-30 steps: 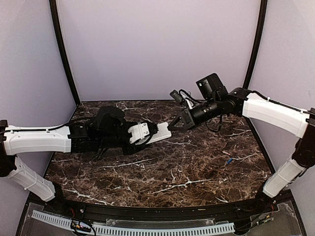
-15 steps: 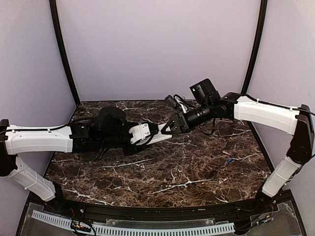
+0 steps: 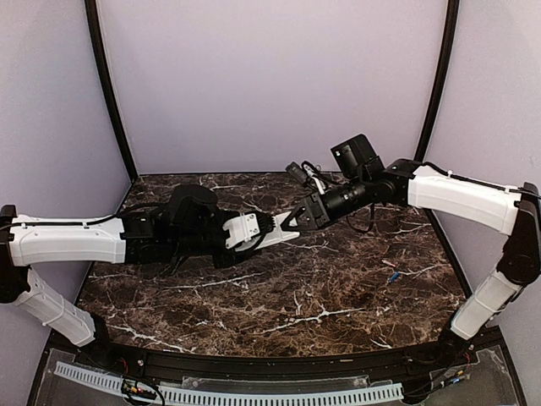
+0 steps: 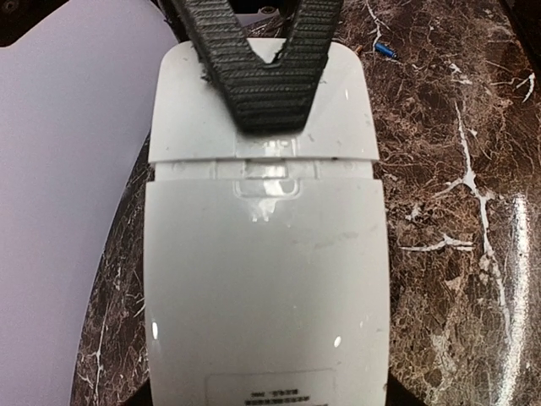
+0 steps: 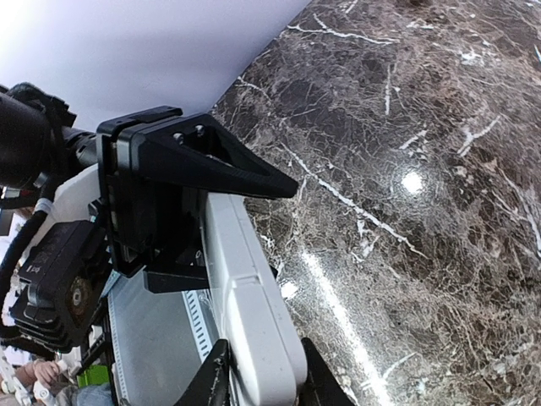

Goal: Load the batteries into the remote control
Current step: Remove the battery cover from the remote control.

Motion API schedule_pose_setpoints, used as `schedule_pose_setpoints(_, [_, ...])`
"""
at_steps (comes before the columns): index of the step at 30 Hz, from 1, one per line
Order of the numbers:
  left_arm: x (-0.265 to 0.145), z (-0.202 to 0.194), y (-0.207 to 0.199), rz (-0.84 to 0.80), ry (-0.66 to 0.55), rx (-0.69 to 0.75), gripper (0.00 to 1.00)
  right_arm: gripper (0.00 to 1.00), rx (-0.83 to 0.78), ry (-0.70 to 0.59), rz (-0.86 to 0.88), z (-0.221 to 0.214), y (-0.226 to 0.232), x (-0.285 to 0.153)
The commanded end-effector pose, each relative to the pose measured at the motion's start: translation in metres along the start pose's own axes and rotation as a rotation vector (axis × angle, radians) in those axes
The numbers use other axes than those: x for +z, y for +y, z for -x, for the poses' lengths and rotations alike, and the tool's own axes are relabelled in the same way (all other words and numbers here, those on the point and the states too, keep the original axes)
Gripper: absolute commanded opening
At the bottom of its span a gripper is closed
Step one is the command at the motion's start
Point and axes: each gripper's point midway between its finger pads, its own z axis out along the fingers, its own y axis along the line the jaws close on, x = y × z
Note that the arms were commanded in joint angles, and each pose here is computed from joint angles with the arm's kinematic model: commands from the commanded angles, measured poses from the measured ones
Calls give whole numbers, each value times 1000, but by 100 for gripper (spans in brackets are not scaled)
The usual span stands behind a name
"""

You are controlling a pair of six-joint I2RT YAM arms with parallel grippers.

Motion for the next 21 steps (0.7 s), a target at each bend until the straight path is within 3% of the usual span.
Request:
schedule_pose_setpoints(1, [-10, 12, 8, 20, -42, -19, 0, 33, -20, 16, -30, -7, -11, -10])
schedule_pose_setpoints(4, [-9, 11, 7, 14, -37, -19, 0, 41, -53, 10, -12, -2, -1, -17])
schedule_pose_setpoints(11, [-8, 9, 5, 7, -31, -14, 0, 50, -69, 17, 9, 4, 13, -30])
schedule_pose_setpoints(21, [-8, 12, 4, -6, -42, -16, 0, 35, -13, 26, 37, 3, 13, -26])
